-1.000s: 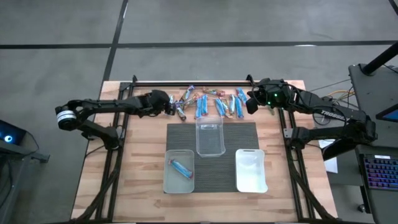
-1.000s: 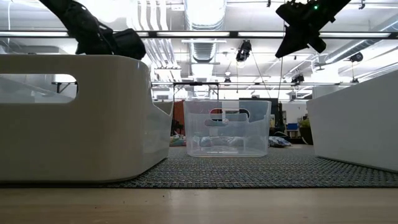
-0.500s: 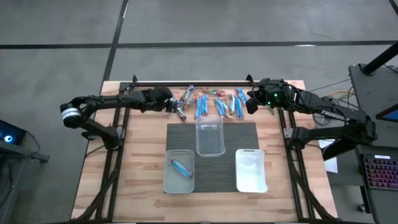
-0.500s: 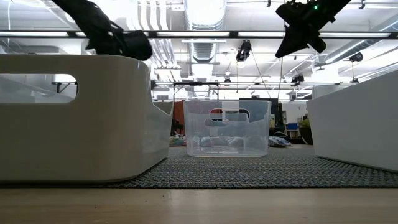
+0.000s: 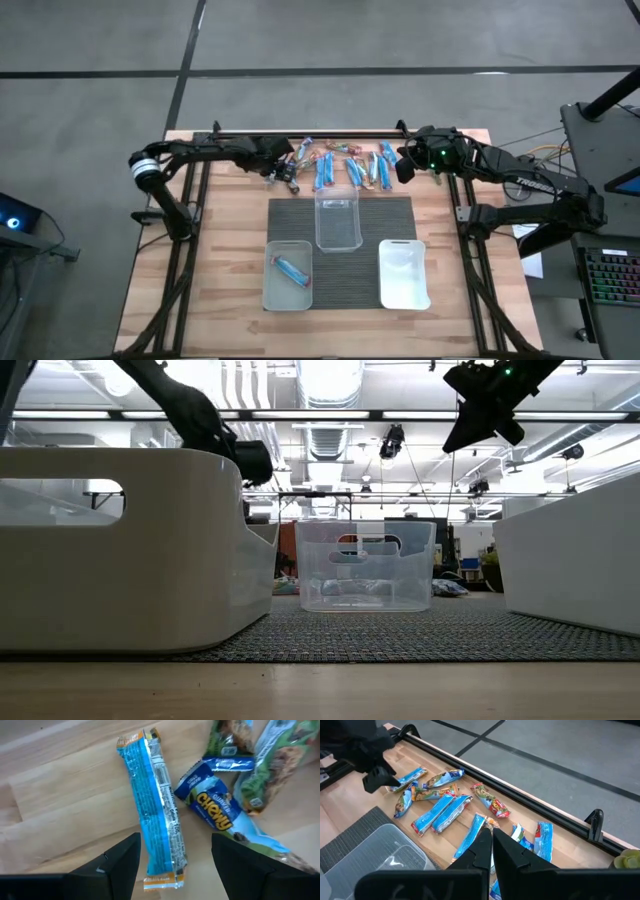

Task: Pick and place Granola Bars by type
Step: Put the orange granola bar into the white bin

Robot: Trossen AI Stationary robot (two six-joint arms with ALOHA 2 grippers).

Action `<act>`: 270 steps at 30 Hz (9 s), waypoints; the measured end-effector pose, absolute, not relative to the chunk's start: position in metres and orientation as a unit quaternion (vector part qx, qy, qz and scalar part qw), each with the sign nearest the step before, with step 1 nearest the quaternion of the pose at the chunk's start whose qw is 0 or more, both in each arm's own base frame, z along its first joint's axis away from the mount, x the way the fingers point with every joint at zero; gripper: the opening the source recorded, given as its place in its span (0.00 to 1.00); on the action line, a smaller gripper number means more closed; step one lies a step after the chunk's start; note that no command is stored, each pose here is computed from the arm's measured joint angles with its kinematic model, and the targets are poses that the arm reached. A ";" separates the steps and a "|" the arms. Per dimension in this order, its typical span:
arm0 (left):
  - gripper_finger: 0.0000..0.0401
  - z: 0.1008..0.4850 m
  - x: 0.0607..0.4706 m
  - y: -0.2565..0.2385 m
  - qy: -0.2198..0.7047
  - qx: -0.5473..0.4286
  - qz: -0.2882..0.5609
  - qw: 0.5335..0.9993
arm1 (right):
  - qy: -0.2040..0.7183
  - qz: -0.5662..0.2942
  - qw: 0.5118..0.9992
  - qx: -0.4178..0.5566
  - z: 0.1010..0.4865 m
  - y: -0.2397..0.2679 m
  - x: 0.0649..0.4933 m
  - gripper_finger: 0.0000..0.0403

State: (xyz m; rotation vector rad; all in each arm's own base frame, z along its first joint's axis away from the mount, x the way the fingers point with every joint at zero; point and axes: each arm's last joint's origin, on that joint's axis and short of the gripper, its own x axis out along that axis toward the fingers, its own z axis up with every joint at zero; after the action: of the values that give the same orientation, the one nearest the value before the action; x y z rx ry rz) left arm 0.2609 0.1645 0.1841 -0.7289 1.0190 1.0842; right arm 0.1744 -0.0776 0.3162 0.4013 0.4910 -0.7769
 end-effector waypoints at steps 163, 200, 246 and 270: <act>0.21 0.379 0.373 0.076 0.320 -0.241 0.070 0.914 | 0.192 -0.133 0.961 0.149 0.347 -0.032 0.094 0.02; 0.18 0.413 0.398 -0.026 0.166 -0.221 -0.111 0.955 | 0.142 -0.068 0.978 0.138 0.346 -0.004 0.030 0.02; 0.18 0.256 0.527 -0.050 0.295 -0.286 -0.225 0.883 | 0.171 -0.094 0.966 0.167 0.341 -0.005 0.031 0.02; 0.18 0.237 0.531 -0.048 0.322 -0.305 -0.212 0.871 | 0.174 -0.102 0.965 0.166 0.340 -0.006 0.031 0.02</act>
State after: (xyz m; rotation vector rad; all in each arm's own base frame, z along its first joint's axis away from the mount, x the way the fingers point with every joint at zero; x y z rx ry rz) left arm 0.5310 -0.0479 0.2370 -0.6381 0.6734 -0.4439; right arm 0.0310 -0.0058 0.3398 0.3356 0.3524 -0.2067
